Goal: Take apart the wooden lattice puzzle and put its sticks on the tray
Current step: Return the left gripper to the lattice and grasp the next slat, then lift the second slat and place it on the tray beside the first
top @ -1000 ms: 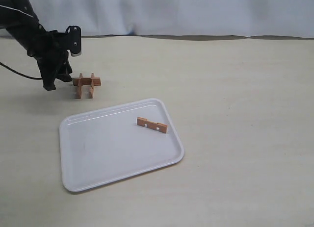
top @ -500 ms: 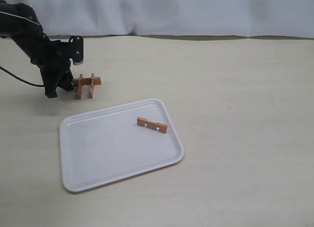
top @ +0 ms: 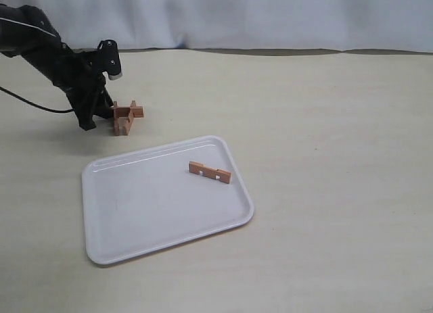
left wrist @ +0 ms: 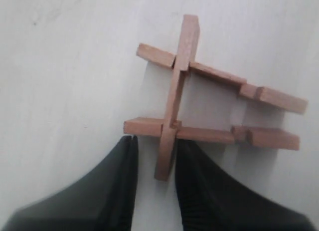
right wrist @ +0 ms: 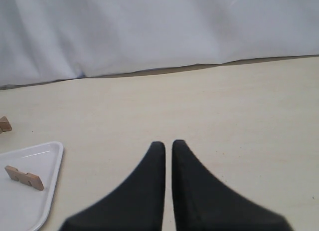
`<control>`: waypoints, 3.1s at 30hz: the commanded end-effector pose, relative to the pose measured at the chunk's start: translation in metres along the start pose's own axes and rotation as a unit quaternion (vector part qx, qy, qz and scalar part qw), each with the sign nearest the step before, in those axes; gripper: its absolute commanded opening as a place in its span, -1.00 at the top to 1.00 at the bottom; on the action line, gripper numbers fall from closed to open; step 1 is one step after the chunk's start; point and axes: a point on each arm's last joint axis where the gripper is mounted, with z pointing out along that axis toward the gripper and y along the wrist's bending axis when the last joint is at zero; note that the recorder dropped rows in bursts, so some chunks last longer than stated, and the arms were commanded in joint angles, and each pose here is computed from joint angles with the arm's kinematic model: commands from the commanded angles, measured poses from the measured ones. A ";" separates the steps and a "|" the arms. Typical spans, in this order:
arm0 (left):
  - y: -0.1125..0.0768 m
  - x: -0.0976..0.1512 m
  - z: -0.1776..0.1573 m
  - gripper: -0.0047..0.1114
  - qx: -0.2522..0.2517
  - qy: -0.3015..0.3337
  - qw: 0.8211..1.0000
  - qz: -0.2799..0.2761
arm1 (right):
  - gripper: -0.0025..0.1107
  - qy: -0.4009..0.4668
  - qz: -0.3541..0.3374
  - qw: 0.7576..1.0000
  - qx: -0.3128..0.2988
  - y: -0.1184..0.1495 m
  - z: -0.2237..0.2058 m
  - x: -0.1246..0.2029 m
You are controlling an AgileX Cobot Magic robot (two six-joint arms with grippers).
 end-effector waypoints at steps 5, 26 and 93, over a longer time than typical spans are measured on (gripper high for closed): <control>-0.001 -0.001 0.001 0.46 0.002 -0.005 1.000 -0.005 | 0.87 -0.004 0.000 1.000 0.000 0.000 0.000 0.000; -0.007 -0.003 -0.013 0.92 0.042 0.009 0.999 0.016 | 0.87 -0.004 0.000 1.000 0.000 0.000 0.000 0.000; -0.125 -0.157 -0.005 0.92 0.186 -0.007 0.953 0.240 | 0.87 -0.004 0.000 1.000 0.000 0.000 0.000 0.000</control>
